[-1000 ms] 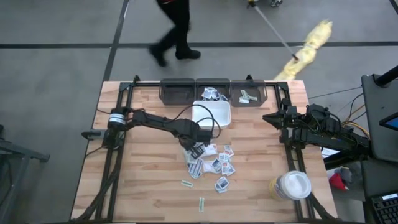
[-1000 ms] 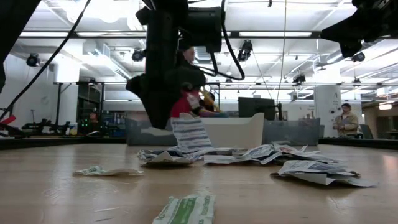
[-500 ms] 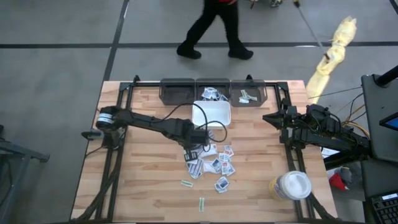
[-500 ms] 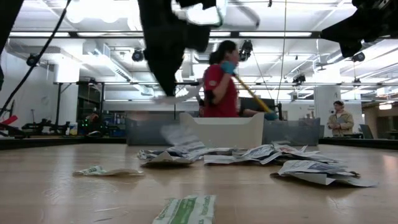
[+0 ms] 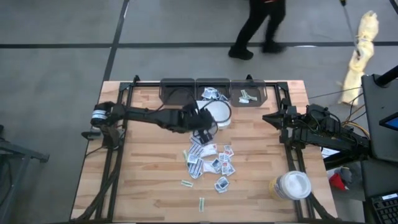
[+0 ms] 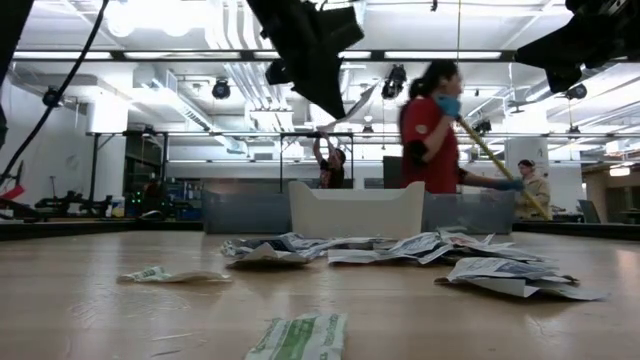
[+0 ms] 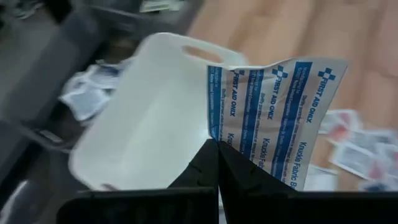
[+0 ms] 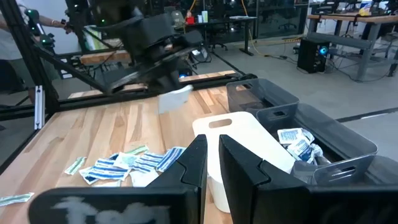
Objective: Pick & Place First Aid Supplies
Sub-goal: Put the blue bandage pack into the left gray bin
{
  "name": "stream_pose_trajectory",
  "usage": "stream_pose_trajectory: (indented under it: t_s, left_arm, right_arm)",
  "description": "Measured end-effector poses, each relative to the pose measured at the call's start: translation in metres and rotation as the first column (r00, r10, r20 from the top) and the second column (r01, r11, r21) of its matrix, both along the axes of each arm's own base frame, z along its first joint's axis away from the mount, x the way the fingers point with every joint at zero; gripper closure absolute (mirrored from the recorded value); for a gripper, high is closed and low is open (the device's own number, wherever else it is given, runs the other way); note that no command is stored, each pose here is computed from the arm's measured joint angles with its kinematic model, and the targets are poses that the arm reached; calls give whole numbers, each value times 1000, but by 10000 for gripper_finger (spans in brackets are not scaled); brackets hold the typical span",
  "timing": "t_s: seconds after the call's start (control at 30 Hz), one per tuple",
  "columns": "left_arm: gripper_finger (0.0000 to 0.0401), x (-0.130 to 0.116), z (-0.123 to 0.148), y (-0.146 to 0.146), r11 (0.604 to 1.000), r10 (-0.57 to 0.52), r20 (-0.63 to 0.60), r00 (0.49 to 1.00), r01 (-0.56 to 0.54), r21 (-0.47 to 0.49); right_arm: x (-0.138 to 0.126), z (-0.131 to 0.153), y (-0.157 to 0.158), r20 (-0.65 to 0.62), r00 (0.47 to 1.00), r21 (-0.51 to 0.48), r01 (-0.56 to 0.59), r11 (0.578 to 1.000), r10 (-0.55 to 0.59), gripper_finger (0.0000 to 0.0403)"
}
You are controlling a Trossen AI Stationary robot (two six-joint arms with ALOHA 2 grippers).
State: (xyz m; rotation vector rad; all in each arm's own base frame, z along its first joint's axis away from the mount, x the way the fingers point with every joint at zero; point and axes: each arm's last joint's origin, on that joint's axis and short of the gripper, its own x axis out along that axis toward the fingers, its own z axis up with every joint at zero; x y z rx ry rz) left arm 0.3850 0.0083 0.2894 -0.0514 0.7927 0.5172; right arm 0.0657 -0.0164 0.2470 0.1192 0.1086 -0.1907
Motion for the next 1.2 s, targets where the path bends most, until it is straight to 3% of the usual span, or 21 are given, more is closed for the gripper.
stream_pose_trajectory:
  t_s: [0.37,0.6,0.8,0.97,1.2]
  left_arm:
    - [401,-21,6,96,981,68,-168,983,-35,191]
    - [401,-52,5,169,975,110,-283,953,-47,219]
    - [401,-84,-2,218,989,60,-326,944,-11,148]
    - [401,-106,-11,241,991,69,-371,926,-20,134]
    - [401,-113,-40,241,991,-31,-441,897,85,104]
  right_arm:
    - [0,0,0,0,1000,0,0,1000,0,364]
    - [0,0,0,0,1000,0,0,1000,0,364]
    - [0,0,0,0,1000,0,0,1000,0,364]
    - [0,0,0,-1,1000,0,0,1000,0,364]
    - [0,0,0,0,1000,0,0,1000,0,364]
